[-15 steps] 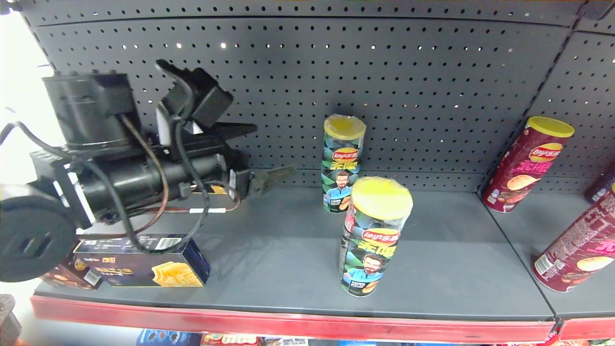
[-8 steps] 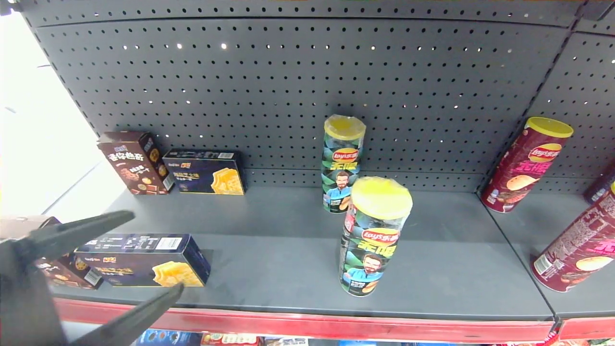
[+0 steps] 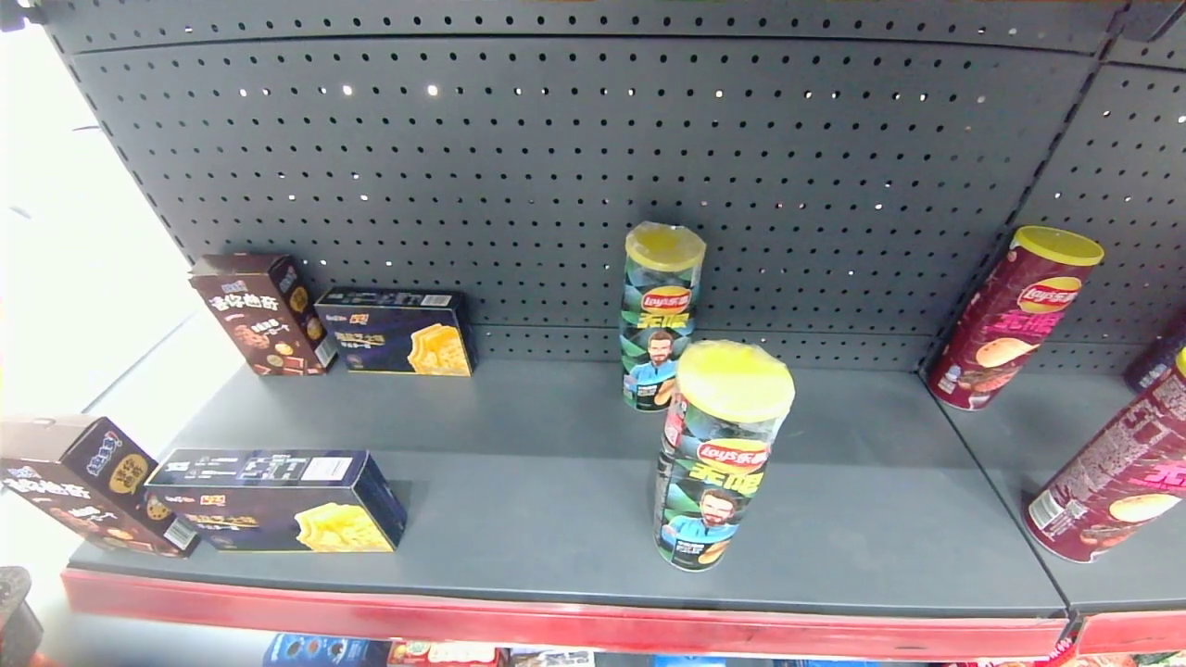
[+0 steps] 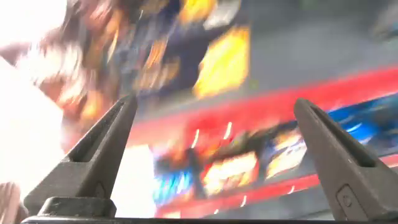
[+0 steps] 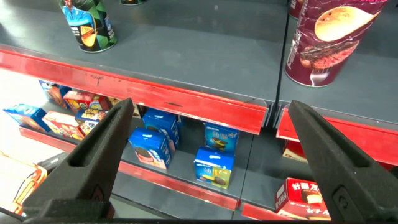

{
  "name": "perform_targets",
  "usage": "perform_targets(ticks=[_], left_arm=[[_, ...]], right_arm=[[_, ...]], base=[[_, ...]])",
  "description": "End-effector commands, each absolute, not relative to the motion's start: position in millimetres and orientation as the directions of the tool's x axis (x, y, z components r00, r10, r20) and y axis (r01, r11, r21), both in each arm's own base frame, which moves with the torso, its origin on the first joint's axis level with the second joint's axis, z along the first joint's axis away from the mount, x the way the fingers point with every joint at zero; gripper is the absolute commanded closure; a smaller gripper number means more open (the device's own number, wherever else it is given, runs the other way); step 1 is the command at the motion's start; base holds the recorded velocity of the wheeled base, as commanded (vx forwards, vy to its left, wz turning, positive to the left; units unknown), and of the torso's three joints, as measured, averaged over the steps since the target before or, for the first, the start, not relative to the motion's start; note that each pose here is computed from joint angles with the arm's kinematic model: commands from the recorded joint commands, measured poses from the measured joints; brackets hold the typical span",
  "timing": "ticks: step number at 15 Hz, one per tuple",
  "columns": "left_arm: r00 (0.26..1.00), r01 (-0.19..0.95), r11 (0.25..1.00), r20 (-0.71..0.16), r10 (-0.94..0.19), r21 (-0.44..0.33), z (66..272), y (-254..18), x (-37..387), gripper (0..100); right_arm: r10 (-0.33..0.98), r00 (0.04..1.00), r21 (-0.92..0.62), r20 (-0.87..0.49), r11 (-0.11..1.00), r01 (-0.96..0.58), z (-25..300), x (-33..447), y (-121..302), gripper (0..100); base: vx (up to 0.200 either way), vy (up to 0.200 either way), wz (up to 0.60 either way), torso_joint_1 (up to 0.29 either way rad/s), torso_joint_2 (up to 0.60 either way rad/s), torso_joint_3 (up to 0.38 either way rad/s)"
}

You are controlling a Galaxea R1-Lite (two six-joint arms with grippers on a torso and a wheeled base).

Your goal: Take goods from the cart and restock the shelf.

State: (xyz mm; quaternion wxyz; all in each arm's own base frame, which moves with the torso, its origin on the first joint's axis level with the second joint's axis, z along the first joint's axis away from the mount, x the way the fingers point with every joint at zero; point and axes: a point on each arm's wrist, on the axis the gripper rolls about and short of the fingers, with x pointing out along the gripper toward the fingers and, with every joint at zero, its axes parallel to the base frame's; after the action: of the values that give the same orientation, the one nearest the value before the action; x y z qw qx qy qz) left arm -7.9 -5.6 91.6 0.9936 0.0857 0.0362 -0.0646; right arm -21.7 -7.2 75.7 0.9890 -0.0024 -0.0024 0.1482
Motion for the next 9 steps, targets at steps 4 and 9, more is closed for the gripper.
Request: perform_targets(ticks=[4, 9], left_arm=[[0.99, 0.14, 0.975, -0.016, -0.139, 0.17, 83.7, -6.1, -16.4, 0], [0.975, 0.204, 0.971, 0.064, -0.213, 0.127, 82.2, -4.9, -23.5, 0]], right_arm=[[0.295, 0.956, -0.006, 0.003, 0.956, -0.295, 75.8, -21.6, -7.2, 0], [0.293, 0.956, -0.006, 0.003, 0.956, -0.293, 75.8, -21.7, -7.1, 0]], base=[[0.0, 0.0, 0.0, 0.0, 0.0, 0.0], [0.0, 0.0, 0.0, 0.0, 0.0, 0.0]])
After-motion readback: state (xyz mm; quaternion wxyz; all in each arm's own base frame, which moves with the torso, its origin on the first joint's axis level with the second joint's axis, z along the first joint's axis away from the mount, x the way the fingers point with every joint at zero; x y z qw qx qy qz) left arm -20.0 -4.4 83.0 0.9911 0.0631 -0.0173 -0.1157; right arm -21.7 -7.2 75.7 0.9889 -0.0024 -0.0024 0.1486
